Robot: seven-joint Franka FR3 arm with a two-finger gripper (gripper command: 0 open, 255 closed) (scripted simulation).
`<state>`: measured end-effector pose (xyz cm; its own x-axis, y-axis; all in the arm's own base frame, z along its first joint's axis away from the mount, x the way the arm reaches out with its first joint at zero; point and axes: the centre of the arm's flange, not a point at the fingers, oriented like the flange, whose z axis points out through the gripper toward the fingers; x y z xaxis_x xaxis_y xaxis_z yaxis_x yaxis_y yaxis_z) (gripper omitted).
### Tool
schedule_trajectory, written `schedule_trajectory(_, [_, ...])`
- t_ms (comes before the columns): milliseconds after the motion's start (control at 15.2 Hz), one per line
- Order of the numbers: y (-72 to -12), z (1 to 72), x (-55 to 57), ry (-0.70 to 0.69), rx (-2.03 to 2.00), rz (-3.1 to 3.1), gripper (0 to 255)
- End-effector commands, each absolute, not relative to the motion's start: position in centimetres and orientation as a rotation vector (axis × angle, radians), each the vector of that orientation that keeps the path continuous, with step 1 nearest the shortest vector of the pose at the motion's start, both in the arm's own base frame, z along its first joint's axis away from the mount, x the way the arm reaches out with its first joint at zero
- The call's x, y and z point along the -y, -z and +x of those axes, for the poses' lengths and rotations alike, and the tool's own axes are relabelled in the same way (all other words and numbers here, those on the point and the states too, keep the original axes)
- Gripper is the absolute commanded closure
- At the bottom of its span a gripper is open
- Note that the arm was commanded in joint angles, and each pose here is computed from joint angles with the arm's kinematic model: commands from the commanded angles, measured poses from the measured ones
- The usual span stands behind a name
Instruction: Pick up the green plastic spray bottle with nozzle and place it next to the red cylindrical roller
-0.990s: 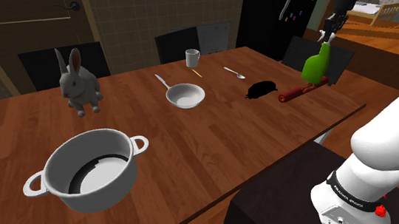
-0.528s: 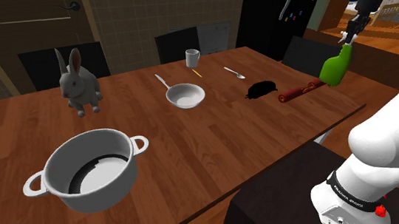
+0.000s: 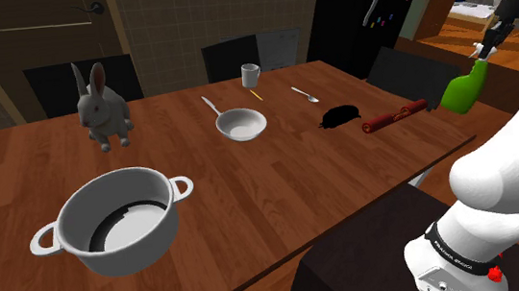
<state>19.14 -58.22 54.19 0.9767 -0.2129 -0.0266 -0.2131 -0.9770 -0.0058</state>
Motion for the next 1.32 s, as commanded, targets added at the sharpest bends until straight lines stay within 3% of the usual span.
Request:
schedule_trajectory(0, [-53.3, 18.4, 58.7, -0.040, -0.333, -3.115, 255])
schedule_trajectory(1254, [-43.5, 18.4, 58.7, -0.040, -0.333, -3.115, 255])
